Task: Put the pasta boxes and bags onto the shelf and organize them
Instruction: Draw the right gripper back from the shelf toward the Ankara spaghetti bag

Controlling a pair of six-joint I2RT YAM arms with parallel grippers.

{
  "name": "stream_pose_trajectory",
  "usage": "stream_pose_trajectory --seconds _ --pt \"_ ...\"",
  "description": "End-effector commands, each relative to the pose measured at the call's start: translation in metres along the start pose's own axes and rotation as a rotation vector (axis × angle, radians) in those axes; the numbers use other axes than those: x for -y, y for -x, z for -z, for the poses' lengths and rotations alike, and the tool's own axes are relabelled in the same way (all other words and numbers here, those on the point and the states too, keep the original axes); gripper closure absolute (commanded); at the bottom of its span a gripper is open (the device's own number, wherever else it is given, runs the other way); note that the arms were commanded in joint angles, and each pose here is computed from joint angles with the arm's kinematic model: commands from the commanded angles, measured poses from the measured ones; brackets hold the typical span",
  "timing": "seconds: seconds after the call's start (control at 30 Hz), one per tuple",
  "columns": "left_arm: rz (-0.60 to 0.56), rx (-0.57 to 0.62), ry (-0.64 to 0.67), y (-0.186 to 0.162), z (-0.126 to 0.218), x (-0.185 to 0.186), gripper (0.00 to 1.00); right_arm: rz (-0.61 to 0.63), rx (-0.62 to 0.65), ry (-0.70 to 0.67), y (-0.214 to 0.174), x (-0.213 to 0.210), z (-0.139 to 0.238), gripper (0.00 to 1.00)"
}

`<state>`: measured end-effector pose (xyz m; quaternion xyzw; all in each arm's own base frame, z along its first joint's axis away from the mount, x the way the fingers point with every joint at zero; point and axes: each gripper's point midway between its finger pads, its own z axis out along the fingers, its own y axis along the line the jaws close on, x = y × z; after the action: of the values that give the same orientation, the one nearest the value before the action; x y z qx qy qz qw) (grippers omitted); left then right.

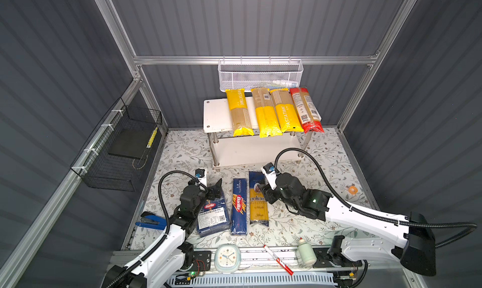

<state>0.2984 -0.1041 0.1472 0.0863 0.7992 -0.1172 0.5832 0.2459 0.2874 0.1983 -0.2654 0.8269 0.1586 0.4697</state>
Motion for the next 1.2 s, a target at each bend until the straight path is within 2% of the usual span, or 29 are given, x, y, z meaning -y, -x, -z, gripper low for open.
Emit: stream_pose_trajectory --seconds 0.0,0.13,0.3,0.43,0.77,0.97,1.17 --pt "0.002 0.028 -0.019 0.012 -0.001 0.004 0.01 -0.091 0.094 -0.039 0.013 0.006 -0.001 0.37" --pt "-0.001 0.026 -0.026 0.012 -0.002 0.005 0.01 -0.124 0.052 -0.076 -0.009 0.011 -0.011 0.34" --pt "-0.017 0.030 -0.070 0.012 -0.001 0.013 0.01 -0.124 0.087 -0.114 -0.023 0.015 -0.005 0.30" --pt "-0.005 0.035 -0.038 0.012 0.001 0.007 0.01 -0.138 0.068 -0.123 -0.040 0.019 -0.004 0.26" --pt "-0.003 0.035 -0.031 0.012 0.001 0.006 0.01 -0.176 -0.080 -0.075 -0.062 0.001 -0.024 0.12" --pt "-0.002 0.035 -0.030 0.013 0.000 0.006 0.01 -0.205 -0.105 -0.071 -0.068 -0.003 -0.034 0.01" --pt "-0.003 0.028 -0.029 0.012 -0.001 0.006 0.01 -0.178 -0.204 -0.137 -0.082 -0.002 -0.054 0.01"
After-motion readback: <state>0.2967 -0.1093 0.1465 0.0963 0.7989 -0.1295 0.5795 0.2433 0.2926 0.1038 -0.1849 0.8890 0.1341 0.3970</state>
